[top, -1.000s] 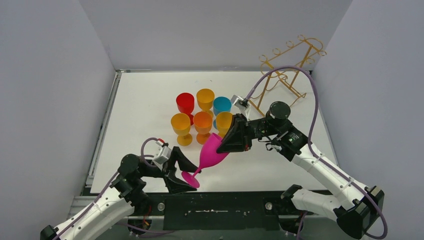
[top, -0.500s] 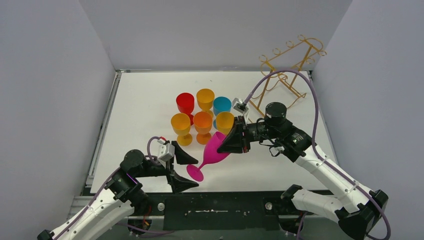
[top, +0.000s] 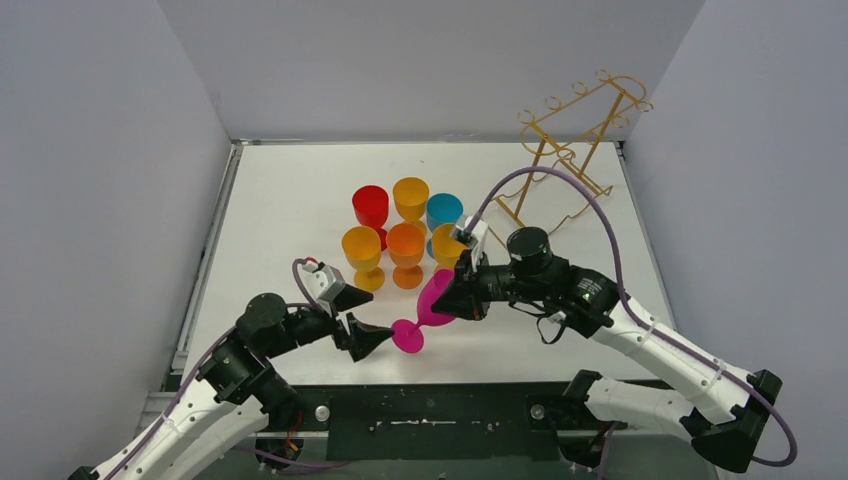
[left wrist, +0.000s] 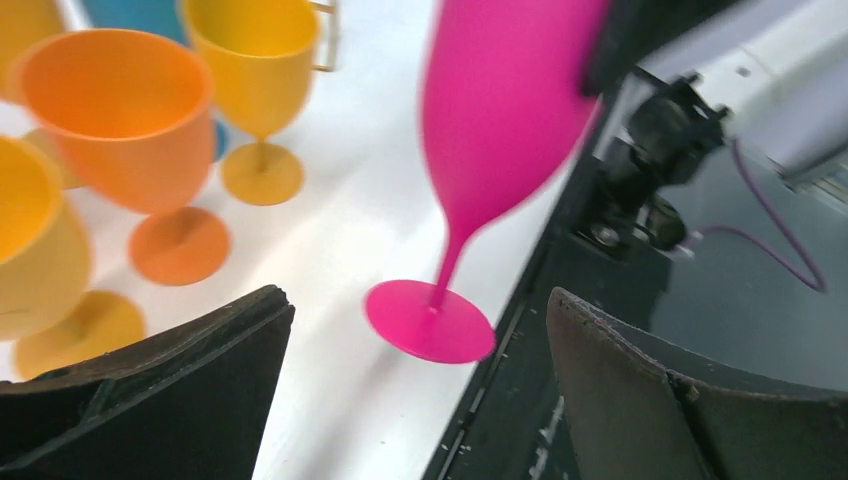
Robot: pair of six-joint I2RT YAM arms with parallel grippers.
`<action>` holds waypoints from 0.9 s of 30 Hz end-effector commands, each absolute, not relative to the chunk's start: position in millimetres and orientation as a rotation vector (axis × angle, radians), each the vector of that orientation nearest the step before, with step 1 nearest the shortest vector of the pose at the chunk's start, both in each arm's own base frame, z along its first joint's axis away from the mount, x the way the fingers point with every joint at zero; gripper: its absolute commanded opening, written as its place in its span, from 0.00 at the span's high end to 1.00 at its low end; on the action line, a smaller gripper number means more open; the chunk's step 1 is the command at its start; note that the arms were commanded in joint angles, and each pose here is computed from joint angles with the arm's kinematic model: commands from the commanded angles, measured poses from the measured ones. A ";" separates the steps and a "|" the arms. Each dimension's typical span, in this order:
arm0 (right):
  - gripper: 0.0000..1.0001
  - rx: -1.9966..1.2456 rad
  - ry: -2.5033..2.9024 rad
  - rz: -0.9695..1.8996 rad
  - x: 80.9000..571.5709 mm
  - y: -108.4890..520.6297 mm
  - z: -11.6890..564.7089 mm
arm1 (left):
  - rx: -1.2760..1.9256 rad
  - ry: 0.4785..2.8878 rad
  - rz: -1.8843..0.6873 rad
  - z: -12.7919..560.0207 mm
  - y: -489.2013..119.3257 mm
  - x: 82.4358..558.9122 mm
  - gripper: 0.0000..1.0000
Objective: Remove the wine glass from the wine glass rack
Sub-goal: Place the wine glass at the center of the board.
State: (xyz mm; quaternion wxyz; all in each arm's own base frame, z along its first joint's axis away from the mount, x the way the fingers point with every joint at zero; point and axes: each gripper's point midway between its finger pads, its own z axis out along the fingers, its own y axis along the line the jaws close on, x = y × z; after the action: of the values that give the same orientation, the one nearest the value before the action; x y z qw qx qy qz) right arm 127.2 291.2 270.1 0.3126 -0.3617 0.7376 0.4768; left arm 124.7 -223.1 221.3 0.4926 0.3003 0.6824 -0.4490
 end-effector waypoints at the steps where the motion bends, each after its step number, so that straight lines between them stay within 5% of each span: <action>1: 1.00 -0.920 1.898 0.935 143.4 290.2 274.7 | 0.537 1.693 -0.864 236.7 -196.7 160.4 0.03; 14: 1.00 -1.206 1.809 0.368 131.3 338.0 204.3 | -0.137 1.760 -0.268 231.7 -68.8 214.4 0.03; 27: 1.00 -1.013 2.058 0.571 170.9 360.0 188.8 | -0.242 1.723 -0.206 228.3 -41.9 220.8 0.03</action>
State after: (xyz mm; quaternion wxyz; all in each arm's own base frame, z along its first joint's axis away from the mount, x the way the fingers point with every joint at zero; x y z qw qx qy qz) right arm 158.7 343.9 163.6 0.3767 -0.4421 0.7968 0.1668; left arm 215.5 -37.9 228.4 0.6449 -0.1062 0.7519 -0.0868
